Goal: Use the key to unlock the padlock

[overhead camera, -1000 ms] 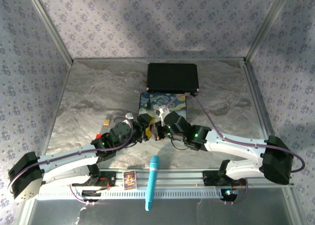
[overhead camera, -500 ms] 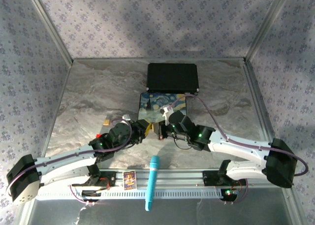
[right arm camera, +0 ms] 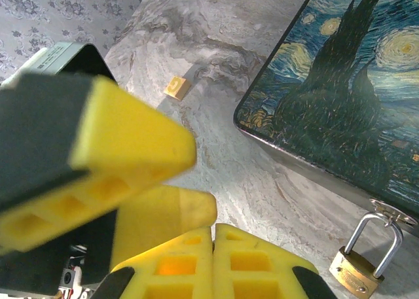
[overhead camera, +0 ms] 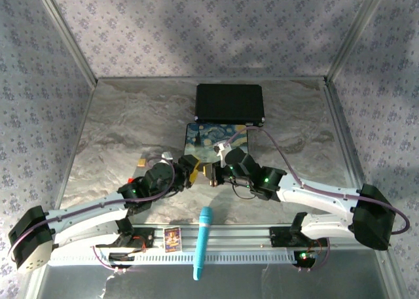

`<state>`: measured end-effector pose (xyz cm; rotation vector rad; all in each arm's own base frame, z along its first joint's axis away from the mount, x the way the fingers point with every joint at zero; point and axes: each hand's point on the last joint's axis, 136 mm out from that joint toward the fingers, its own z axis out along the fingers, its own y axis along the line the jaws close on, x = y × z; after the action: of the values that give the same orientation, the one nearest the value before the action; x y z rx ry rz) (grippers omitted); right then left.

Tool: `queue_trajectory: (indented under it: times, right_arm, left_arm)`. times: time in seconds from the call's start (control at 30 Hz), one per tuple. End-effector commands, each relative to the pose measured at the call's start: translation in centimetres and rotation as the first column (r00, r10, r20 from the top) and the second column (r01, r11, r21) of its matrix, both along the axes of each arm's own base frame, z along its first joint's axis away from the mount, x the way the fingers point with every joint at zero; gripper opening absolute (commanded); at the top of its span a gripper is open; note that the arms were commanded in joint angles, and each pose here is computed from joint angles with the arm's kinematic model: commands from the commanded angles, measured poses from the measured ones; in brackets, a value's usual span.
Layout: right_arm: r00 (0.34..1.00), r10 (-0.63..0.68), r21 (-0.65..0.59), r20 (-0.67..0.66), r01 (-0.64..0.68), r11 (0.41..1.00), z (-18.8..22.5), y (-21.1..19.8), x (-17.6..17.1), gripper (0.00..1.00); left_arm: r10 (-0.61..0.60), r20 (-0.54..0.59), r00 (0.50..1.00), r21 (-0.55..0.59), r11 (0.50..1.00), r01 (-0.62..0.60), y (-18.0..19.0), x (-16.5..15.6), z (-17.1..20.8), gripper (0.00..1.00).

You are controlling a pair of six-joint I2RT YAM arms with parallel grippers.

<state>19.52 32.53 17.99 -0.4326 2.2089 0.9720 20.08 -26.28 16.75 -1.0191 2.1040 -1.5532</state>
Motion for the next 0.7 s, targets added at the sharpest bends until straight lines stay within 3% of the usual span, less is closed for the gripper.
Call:
queue_trajectory:
  times: [0.0, 0.17, 0.37, 0.67]
  right_arm:
    - [1.0, -0.005, 0.039, 0.02, 0.005, 0.999, 0.9, 0.1, 0.2, 0.0]
    - [0.999, -0.004, 0.066, 0.042, 0.001, 0.998, 1.8, 0.9, 0.5, 0.0]
    - [0.999, 0.028, 0.097, 0.047, -0.032, 0.995, 2.4, 2.7, 0.4, 0.0]
    - [0.998, 0.039, 0.116, 0.04, -0.044, 0.992, 2.2, 3.4, 0.0, 0.0]
  left_arm:
    - [0.023, -0.007, 1.0, -0.065, 0.998, -0.023, 0.1, 0.2, 0.4, 0.82]
    - [0.005, -0.012, 1.0, -0.095, 0.996, -0.006, -0.6, 0.1, 1.0, 0.95]
    - [-0.02, -0.012, 1.0, -0.189, 0.982, 0.018, -2.4, 0.3, 1.6, 0.97]
    - [0.013, -0.006, 1.0, -0.173, 0.985, -0.013, -1.8, 0.6, 1.6, 0.81]
